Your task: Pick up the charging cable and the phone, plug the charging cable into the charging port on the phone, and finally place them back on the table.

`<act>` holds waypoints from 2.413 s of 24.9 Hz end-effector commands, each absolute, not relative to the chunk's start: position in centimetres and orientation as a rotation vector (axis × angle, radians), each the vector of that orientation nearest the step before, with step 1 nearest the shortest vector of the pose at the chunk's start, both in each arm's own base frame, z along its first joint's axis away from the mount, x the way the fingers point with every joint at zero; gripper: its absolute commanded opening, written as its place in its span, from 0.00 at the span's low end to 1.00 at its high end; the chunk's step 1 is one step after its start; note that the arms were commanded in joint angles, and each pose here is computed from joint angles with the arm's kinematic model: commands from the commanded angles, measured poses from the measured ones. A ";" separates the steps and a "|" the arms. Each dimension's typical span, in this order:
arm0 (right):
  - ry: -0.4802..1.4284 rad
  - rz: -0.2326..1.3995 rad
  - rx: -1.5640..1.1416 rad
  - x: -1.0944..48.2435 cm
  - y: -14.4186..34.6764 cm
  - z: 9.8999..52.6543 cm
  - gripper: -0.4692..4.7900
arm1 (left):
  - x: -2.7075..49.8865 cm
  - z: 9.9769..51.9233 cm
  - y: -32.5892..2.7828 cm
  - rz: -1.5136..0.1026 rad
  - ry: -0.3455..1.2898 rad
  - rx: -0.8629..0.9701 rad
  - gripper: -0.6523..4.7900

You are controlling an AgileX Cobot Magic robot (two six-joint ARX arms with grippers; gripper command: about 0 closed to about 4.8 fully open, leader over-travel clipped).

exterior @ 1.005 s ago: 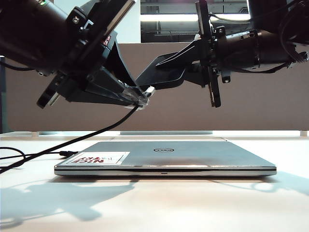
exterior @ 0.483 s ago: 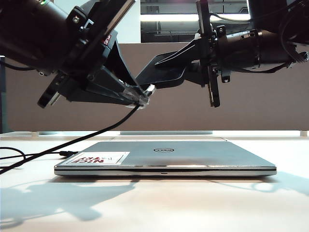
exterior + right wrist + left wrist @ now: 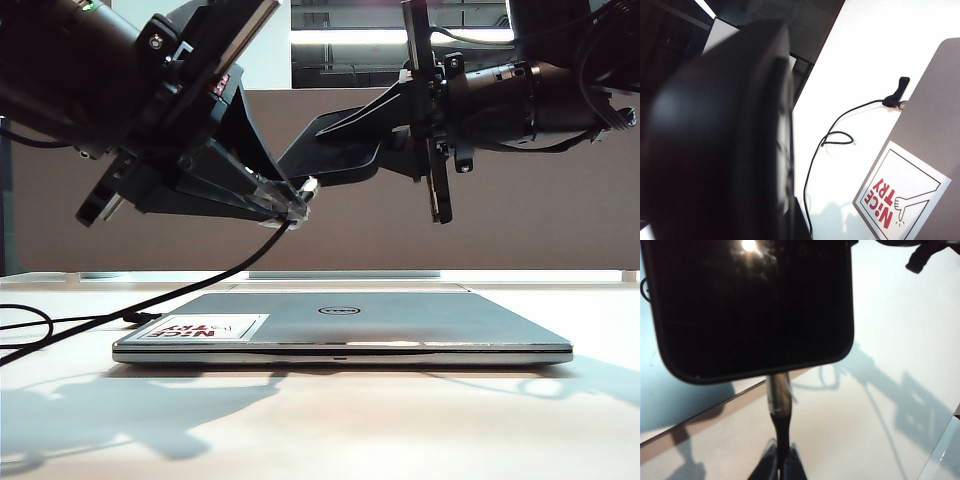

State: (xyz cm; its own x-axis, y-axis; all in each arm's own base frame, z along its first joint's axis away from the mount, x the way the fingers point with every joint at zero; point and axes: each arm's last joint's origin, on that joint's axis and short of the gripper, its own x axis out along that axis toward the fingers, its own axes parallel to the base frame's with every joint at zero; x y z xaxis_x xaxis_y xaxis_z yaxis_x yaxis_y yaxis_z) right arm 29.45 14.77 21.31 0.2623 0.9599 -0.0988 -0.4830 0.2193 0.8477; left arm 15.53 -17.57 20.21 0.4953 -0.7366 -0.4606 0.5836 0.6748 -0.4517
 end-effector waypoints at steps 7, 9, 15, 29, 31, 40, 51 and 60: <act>0.703 1.173 0.775 29.3 15.1 21.9 0.08 | 15.8 21.0 -17.7 -0.819 0.605 -0.269 0.29; 0.685 1.170 0.765 29.4 15.0 22.0 0.08 | 15.8 21.0 -17.7 -0.822 0.602 -0.251 0.29; 0.642 1.133 0.767 30.0 14.3 22.5 0.08 | 15.8 21.0 -17.7 -0.823 0.601 -0.247 0.36; 0.631 0.898 0.797 31.1 7.6 23.6 0.08 | 15.7 22.2 -17.6 -0.862 0.499 -0.194 0.11; 0.677 0.830 0.760 30.5 6.1 23.9 0.08 | 15.9 22.9 -17.7 -0.863 0.478 -0.197 0.11; 0.910 0.645 0.608 29.4 2.2 25.2 0.08 | 18.1 26.1 -16.9 -0.807 0.388 -0.151 0.11; 1.080 0.441 0.439 29.0 -1.6 25.4 0.08 | 19.1 27.3 -16.0 -0.754 0.381 -0.161 0.11; 1.232 0.463 0.465 31.6 -1.9 22.5 0.08 | 19.1 27.2 -16.1 -0.754 0.382 -0.160 0.11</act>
State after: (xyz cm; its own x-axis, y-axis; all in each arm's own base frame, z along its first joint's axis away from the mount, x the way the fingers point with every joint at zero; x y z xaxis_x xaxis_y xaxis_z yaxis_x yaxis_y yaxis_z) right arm 31.23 -1.82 22.27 0.2737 0.5494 -0.7895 -0.0607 0.8290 0.5559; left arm 19.11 -16.03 26.85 0.6606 -0.6883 -0.2997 0.6286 0.7254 -0.2805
